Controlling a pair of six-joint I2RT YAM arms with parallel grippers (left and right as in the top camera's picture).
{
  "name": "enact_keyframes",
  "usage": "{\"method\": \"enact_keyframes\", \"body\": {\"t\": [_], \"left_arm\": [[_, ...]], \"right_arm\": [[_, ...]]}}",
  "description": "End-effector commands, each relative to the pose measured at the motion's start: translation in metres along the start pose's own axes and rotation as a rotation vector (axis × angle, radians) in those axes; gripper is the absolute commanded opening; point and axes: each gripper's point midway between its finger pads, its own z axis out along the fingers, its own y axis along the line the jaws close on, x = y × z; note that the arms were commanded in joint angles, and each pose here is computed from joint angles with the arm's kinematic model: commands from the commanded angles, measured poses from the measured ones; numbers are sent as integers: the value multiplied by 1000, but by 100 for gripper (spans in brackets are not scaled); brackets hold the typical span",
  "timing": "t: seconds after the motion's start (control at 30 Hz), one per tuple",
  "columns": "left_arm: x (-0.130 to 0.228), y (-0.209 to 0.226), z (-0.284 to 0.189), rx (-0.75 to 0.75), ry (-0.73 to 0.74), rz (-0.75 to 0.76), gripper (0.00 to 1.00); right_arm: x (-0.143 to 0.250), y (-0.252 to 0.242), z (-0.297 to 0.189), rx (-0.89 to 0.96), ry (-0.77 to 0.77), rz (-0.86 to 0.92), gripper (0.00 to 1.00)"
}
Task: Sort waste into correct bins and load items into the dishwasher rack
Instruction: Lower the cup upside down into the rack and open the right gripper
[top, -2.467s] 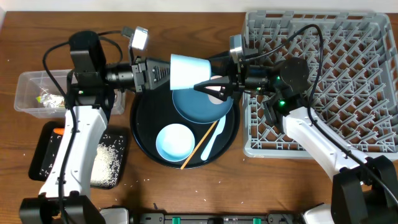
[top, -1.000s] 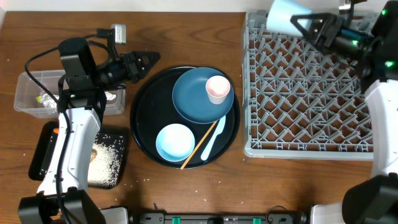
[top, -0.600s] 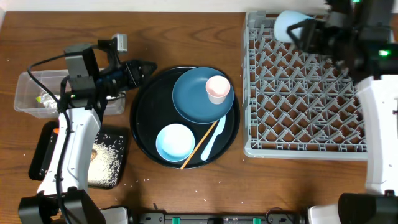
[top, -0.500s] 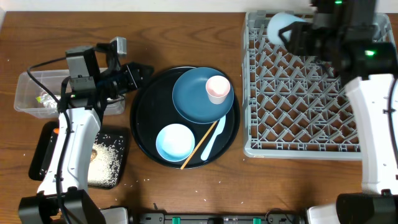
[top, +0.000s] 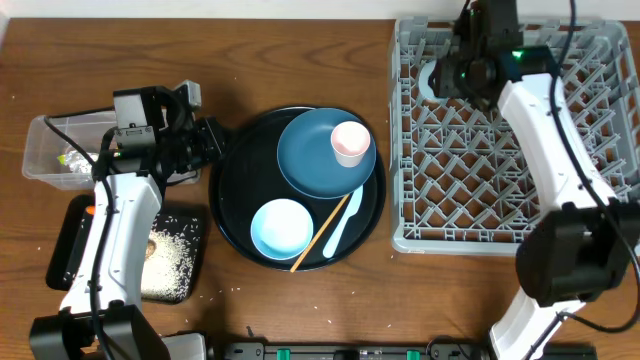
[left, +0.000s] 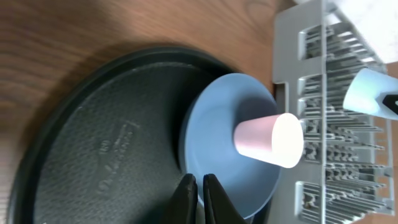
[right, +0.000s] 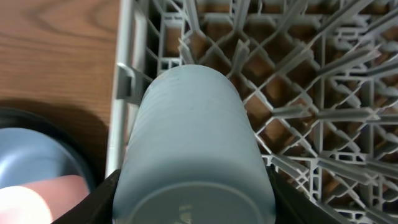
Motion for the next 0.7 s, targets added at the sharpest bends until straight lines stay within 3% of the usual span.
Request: {"method": "enact_keyframes", "body": {"t": [0.0, 0.67], "left_arm": [[0, 12, 1, -65, -9, 22, 7], [1, 13, 1, -69, -1, 30, 7]], "right_arm": [[-3, 5, -1, 3, -9, -3, 14], [26, 12, 3, -19, 109, 51, 9]]}}
